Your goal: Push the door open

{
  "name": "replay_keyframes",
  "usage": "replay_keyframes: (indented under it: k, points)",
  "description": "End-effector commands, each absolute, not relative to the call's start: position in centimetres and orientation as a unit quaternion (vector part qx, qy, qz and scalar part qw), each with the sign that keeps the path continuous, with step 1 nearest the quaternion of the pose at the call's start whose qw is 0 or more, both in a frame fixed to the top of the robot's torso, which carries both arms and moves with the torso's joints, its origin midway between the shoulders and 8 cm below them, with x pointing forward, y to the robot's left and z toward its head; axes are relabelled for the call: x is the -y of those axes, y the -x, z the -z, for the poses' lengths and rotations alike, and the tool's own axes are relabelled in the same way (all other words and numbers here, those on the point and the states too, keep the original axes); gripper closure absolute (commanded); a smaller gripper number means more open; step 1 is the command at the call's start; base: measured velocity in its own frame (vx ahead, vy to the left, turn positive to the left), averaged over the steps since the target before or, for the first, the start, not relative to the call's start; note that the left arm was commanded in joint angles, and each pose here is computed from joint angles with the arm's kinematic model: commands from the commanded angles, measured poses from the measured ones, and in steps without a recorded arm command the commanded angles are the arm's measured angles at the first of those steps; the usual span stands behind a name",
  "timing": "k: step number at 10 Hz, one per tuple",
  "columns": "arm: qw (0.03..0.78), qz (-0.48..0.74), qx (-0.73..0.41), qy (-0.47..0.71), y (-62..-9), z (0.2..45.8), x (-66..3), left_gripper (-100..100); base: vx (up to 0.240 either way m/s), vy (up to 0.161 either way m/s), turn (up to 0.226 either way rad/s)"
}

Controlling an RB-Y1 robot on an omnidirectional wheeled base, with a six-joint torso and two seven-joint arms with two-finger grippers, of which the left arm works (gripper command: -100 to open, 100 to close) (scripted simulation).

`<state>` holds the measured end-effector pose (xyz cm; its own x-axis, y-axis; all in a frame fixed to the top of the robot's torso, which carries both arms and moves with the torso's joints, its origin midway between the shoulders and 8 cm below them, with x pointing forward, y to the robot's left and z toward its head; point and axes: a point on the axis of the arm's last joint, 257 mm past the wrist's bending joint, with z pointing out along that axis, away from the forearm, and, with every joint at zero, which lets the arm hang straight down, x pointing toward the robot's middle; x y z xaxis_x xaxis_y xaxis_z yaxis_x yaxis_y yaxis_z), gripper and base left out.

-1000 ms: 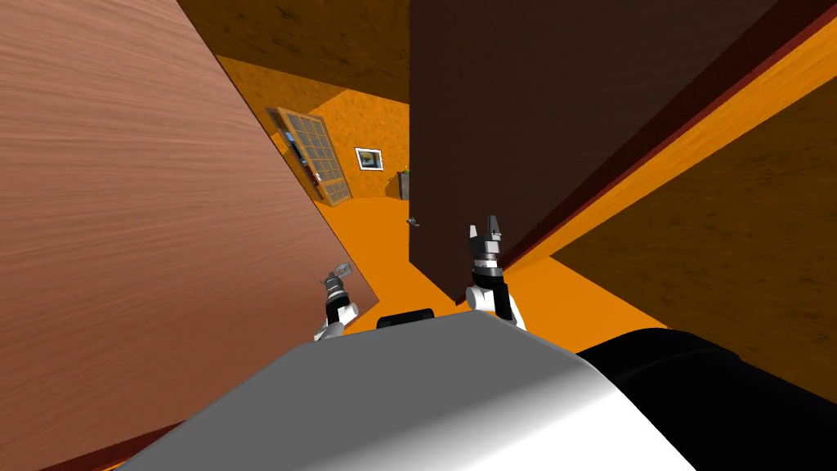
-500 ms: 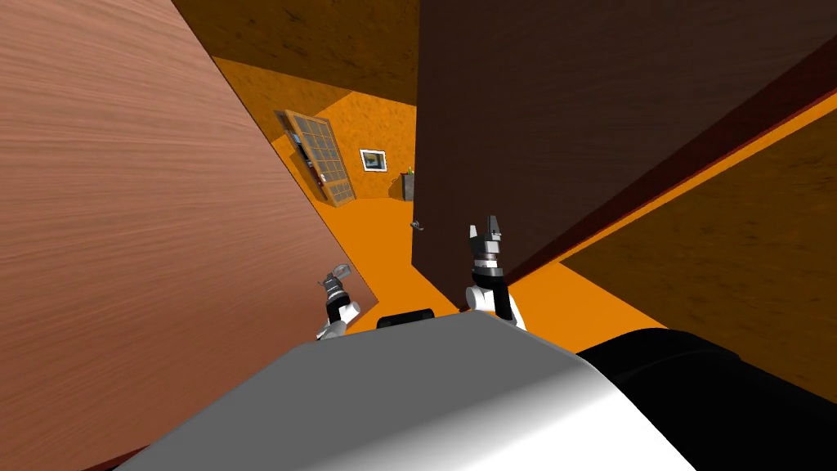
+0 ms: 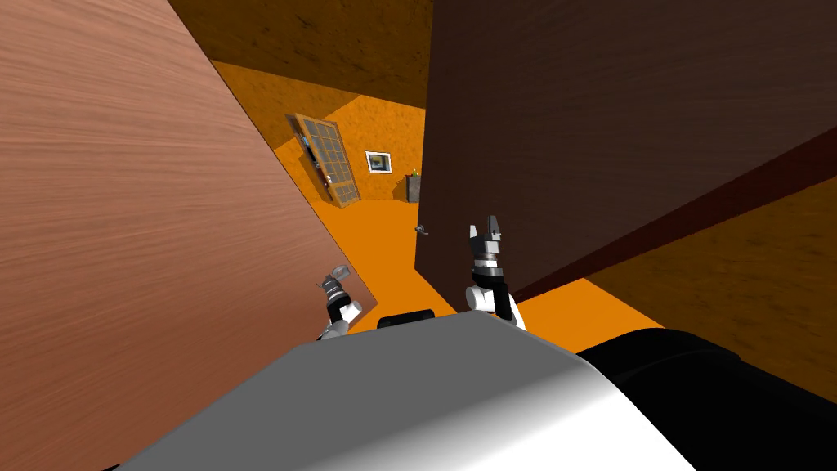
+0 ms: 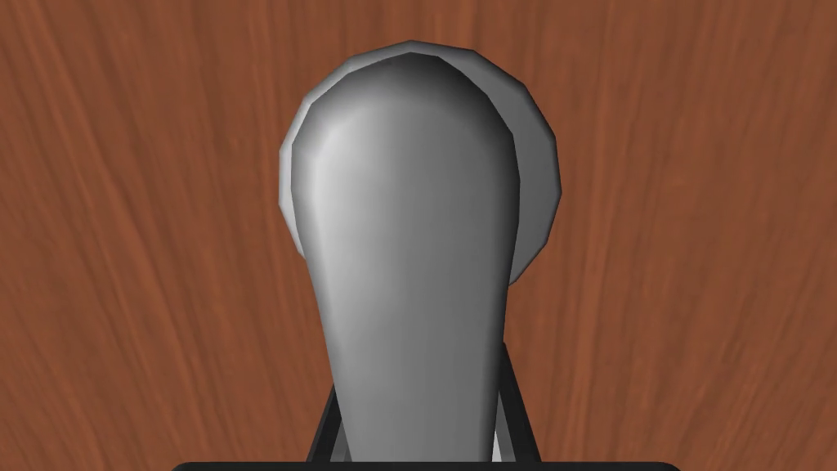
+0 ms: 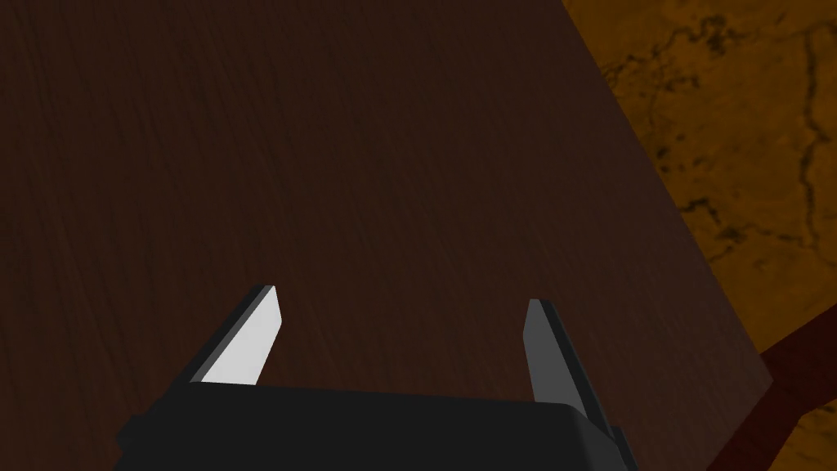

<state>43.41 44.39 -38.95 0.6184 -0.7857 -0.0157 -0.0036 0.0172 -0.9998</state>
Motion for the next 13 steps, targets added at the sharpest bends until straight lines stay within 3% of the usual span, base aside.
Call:
replay_keyframes:
  k: [1, 3, 5, 11, 13]
  points:
    - [0.644, 0.301, -0.303, 0.635, -43.3, 38.7, -44.4, 100, 0.185, -0.023, 0.078]
    - [0.641, 0.295, -0.304, 0.64, -42.7, 39.4, -44.6, 100, 0.125, 0.019, 0.053]
    - [0.666, 0.268, -0.282, 0.637, -41.1, 38.1, -48.9, 100, 0.078, 0.096, -0.137]
    - [0.683, 0.256, -0.262, 0.632, -40.6, 36.3, -51.6, 100, 0.048, 0.041, -0.029]
    - [0.676, 0.252, -0.267, 0.639, -40.0, 37.6, -50.9, 100, 0.012, 0.022, 0.009]
